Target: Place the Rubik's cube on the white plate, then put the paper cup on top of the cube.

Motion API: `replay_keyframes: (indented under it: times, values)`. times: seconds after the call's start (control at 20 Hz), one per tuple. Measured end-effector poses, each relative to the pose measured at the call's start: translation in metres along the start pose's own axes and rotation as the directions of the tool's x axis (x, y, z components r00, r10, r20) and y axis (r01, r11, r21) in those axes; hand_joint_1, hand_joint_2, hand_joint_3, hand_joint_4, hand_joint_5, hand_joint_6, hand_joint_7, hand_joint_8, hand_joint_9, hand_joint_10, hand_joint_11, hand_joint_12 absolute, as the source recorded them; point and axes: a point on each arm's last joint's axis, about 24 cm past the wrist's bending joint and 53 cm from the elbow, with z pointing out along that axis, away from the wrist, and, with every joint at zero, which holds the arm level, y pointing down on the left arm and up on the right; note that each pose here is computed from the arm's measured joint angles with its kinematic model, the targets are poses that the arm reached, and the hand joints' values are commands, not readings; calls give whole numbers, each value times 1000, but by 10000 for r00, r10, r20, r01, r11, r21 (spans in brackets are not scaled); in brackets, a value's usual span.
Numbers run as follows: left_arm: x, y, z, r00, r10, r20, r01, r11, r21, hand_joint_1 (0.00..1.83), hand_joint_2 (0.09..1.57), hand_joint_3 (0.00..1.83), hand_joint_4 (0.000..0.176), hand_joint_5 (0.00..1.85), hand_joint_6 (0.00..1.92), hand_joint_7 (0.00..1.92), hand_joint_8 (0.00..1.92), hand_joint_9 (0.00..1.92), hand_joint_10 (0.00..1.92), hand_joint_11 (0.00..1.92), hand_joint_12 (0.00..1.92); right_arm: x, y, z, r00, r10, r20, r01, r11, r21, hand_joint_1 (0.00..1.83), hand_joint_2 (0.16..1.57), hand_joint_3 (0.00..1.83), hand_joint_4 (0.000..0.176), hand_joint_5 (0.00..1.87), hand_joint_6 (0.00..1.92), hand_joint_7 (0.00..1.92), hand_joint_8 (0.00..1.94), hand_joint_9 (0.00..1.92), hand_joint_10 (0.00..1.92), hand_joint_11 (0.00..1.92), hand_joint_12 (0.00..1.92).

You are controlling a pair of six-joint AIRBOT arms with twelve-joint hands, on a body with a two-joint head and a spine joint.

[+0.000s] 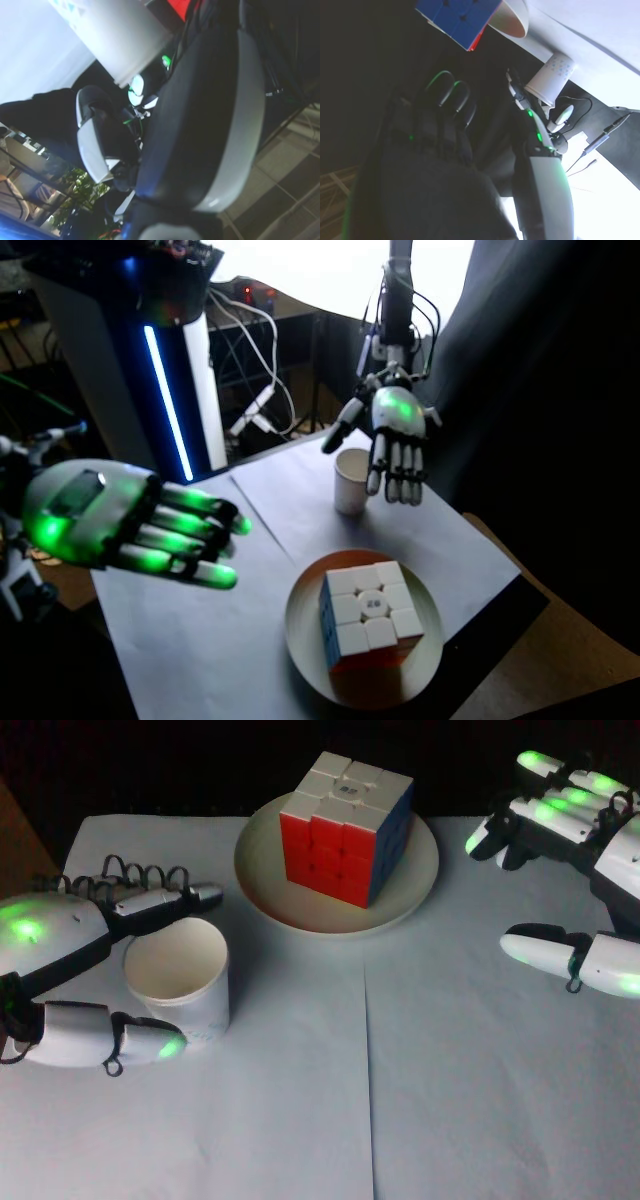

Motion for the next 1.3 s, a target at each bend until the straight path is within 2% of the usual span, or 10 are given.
replay_keyframes:
  times: [0.05, 0.1, 0.2, 0.35, 0.55, 0.7, 0.95, 1.15, 1.25, 1.3]
  values:
    - [0, 0, 0, 10000, -1, -2, 1, 10000, 2, 769, 1219, 0, 96, 76, 886, 96, 1207, 5, 1475, 0, 1665, 0, 0, 0, 10000, 3, 1, -3, 10000, -4, 718, 1273, 0, 0, 51, 1135, 318, 1407, 220, 1324, 0, 1694]
    - [0, 0, 0, 10000, 11, 8, -11, 10000, 14, 830, 1235, 0, 120, 3, 1295, 100, 1408, 15, 1599, 0, 1790, 2, -1, -1, 10000, 17, -23, -17, 10000, 16, 711, 1279, 0, 0, 58, 1126, 268, 1368, 202, 1397, 0, 1715]
    - [-1, -1, 0, 10000, 3, 34, -3, 10000, 36, 847, 1251, 2, 96, 180, 907, 267, 664, 41, 1104, 0, 1393, 5, -1, 0, 10000, 40, -92, -39, 10000, 34, 688, 1308, 6, 0, 7, 1120, 222, 1257, 192, 1377, 0, 1747]
    - [-5, -4, 0, 9998, 17, 180, -19, 9999, 159, 856, 1193, 0, 87, 129, 1013, 239, 954, 61, 1172, 0, 1456, 4, -1, 0, 10000, 42, -76, -42, 10000, 23, 729, 1300, 1, 0, 24, 1120, 235, 1286, 203, 1411, 0, 1743]
    - [-30, -14, -5, 9971, 204, 728, -236, 9988, 437, 823, 1180, 0, 61, 342, 401, 509, 99, 287, 547, 0, 1403, 4, -2, 0, 10000, 70, -54, -70, 10000, 52, 687, 1297, 0, 0, 27, 1069, 200, 1134, 202, 1351, 1, 1739]
    - [-51, -23, -4, 9931, 181, 1162, -277, 9963, 813, 846, 1157, 0, 13, 384, 319, 577, 45, 271, 782, 0, 1590, 5, -2, 0, 9999, 99, -56, -99, 9999, 57, 668, 1297, 2, 0, 22, 1052, 179, 1145, 167, 1388, 0, 1754]
    - [-84, -37, 13, 9871, 306, 1570, -521, 9895, 1351, 762, 1212, 3, 106, 366, 452, 467, 412, 216, 999, 0, 1581, 5, -3, 1, 9999, 119, -37, -118, 9999, 72, 687, 1306, 6, 0, 35, 999, 182, 1205, 122, 1402, 0, 1743]
    - [-89, -41, 36, 9926, 182, 1205, -372, 9867, 1580, 988, 1180, 0, 53, 319, 686, 345, 809, 212, 1254, 52, 1737, 7, -3, 1, 9998, 172, -46, -172, 9998, 61, 670, 1304, 1, 0, 76, 950, 219, 1131, 195, 1455, 0, 1780]
    - [-100, -40, 46, 9921, 190, 1241, -378, 9879, 1507, 930, 1184, 0, 117, 186, 879, 296, 831, 184, 1172, 1, 1687, 8, -2, 2, 9998, 165, -82, -165, 9999, 40, 680, 1297, 0, 0, 50, 927, 198, 1097, 143, 1327, 0, 1754]
    - [-107, -42, 51, 9907, 234, 1342, -436, 9877, 1501, 929, 1182, 0, 112, 179, 904, 310, 808, 190, 1146, 0, 1667, 7, -3, 2, 9999, 156, -65, -155, 9999, 52, 702, 1291, 0, 0, 64, 921, 201, 1094, 130, 1316, 0, 1756]
